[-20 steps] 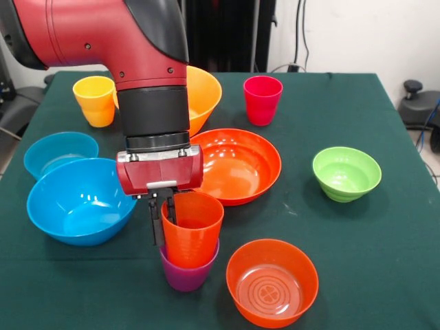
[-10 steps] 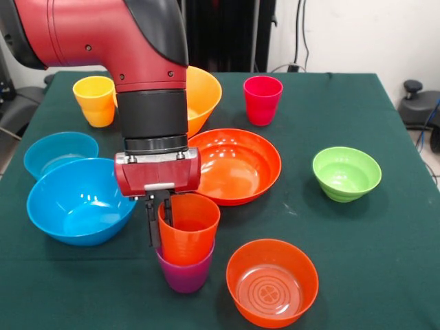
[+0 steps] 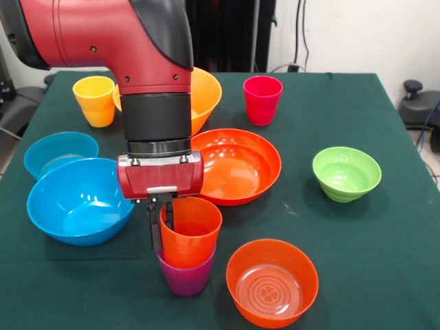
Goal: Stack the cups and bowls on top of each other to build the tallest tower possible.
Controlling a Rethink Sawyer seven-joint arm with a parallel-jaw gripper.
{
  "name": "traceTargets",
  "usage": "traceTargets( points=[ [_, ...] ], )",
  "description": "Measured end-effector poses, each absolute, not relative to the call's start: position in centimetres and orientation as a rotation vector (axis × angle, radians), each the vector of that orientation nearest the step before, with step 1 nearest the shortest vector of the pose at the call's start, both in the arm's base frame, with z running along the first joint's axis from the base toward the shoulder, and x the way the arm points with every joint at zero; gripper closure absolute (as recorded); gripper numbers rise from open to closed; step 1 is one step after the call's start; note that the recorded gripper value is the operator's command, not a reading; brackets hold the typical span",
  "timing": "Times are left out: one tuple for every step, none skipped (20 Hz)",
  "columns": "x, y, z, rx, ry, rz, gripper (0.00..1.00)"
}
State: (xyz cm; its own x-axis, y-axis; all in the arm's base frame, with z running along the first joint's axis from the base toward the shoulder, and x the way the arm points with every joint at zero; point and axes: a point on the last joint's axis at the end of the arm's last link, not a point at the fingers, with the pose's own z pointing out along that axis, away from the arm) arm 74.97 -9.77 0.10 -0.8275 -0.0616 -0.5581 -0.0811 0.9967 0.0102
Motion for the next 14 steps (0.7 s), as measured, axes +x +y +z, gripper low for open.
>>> traceTargets(
  points=[
    [74.98,-9.7,0.1,-0.099,2.548,0.045,1.0],
    [74.99,-9.69,0.11,-0.098,2.548,0.046,1.0],
    [74.99,-9.7,0.11,-0.096,2.549,0.047,1.0],
    [74.99,-9.7,0.11,-0.096,2.549,0.047,1.0],
    [75.0,-9.69,0.11,-0.095,2.549,0.048,1.0],
    [75.01,-9.68,0.12,-0.094,2.55,0.049,1.0],
    [74.98,-9.69,0.11,-0.092,2.553,0.049,1.0],
    [74.96,-9.69,0.09,-0.089,2.557,0.051,1.0],
    [74.93,-9.69,0.07,-0.087,2.562,0.052,1.0],
    [74.94,-9.71,0.1,-0.085,2.564,0.053,1.0],
    [74.93,-9.7,0.12,-0.083,2.567,0.054,1.0],
    [74.95,-9.71,0.15,-0.08,2.569,0.055,1.0],
    [74.94,-9.71,0.15,-0.078,2.571,0.056,1.0],
    [74.95,-9.71,0.16,-0.077,2.571,0.057,1.0]
  ],
)
